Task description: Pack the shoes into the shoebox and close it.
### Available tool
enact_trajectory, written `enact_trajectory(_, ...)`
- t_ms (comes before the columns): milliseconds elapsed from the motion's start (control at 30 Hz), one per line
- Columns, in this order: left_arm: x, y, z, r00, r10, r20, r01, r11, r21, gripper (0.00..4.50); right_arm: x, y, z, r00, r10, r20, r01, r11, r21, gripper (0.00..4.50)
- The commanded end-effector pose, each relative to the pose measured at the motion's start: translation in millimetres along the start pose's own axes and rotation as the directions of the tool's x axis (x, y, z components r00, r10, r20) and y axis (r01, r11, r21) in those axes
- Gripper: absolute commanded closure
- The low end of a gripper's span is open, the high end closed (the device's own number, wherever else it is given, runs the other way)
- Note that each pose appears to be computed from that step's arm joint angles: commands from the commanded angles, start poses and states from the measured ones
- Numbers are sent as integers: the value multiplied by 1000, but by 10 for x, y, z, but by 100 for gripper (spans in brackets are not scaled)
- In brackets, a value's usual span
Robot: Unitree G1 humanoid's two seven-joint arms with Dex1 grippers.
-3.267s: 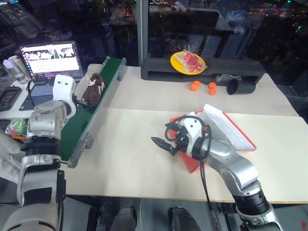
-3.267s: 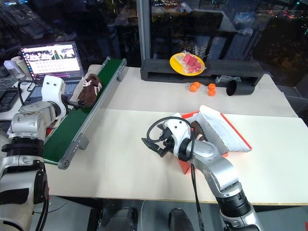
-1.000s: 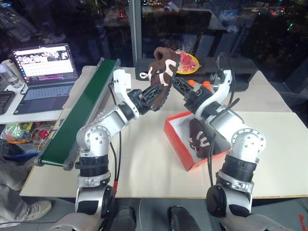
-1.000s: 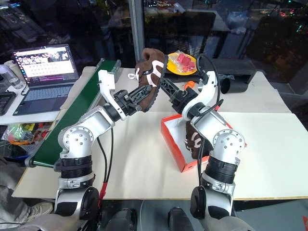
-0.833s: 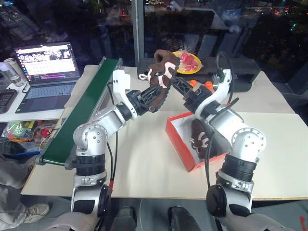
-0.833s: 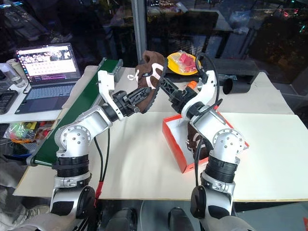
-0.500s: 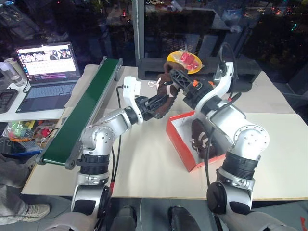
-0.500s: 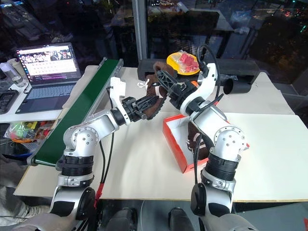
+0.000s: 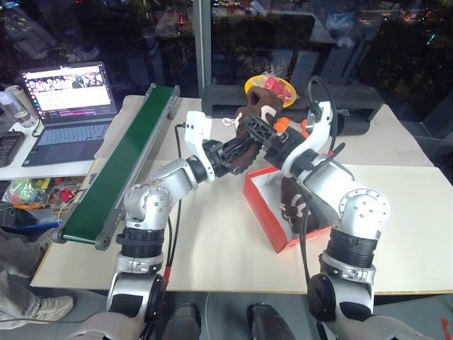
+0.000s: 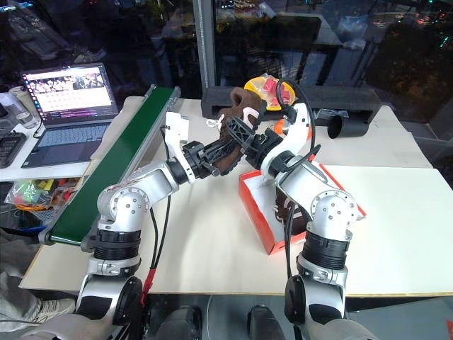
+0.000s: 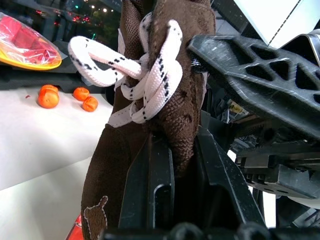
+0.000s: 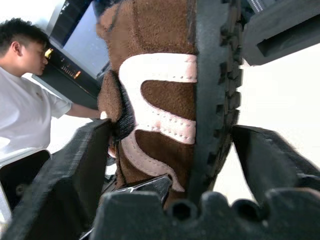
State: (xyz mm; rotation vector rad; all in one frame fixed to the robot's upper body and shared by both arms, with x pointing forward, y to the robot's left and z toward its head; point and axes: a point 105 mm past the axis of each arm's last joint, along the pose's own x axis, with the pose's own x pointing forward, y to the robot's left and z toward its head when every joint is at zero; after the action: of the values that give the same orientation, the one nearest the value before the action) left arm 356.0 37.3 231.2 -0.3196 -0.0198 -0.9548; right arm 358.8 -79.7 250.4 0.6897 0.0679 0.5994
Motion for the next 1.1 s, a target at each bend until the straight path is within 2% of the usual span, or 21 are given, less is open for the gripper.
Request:
enact_trajectory(33,10,-195,83,997,-74,25,71,993,90,447,-29,38,121,999,9,50,-8,1000,-8,234)
enact_trajectory(167,14,-209,56,997,-78,18,76,992,100,447,-31,37,121,999,6,46,-6,1000,-14,291)
enact_trajectory(233,14,-207,55,997,-78,23,75,992,102,447,-33,48,145,999,8,53,-7,1000,-23,291)
enact_trajectory(300,15,-203,57,996,-77,35,74,993,89,349,-38,53,195,997,7,73,-6,1000,-20,292)
enact_trajectory(333,18,-219,37,996,-85,21,82,991,104,326,-42,54,219,996,7,84,-6,1000,-16,292)
enact_trajectory(433,18,-212,-70,996,-78,-33,82,985,151,210,-57,11,356,989,-31,145,34,999,-17,292)
enact_trajectory(500,1,-139,-164,997,-47,-66,58,983,172,210,-89,-110,545,969,-109,223,109,994,12,292)
enact_trajectory(600,-47,-76,-311,992,-28,-121,55,973,223,210,-147,-230,710,954,-185,237,222,965,-137,292)
enact_trajectory(700,-97,-63,-445,984,-32,-177,81,958,275,210,-166,-357,700,952,-276,133,306,865,-399,292)
enact_trajectory(800,-125,-113,-513,977,-63,-206,130,934,332,210,-241,-591,550,915,-402,-45,320,787,-527,292)
enact_trajectory(900,-126,-155,-552,971,-90,-221,164,925,343,210,-364,-729,431,866,-459,-199,296,791,-535,292)
enact_trajectory(1100,-112,-154,-590,969,-99,-229,177,919,352,210,-580,-922,213,752,-517,-409,277,811,-516,292)
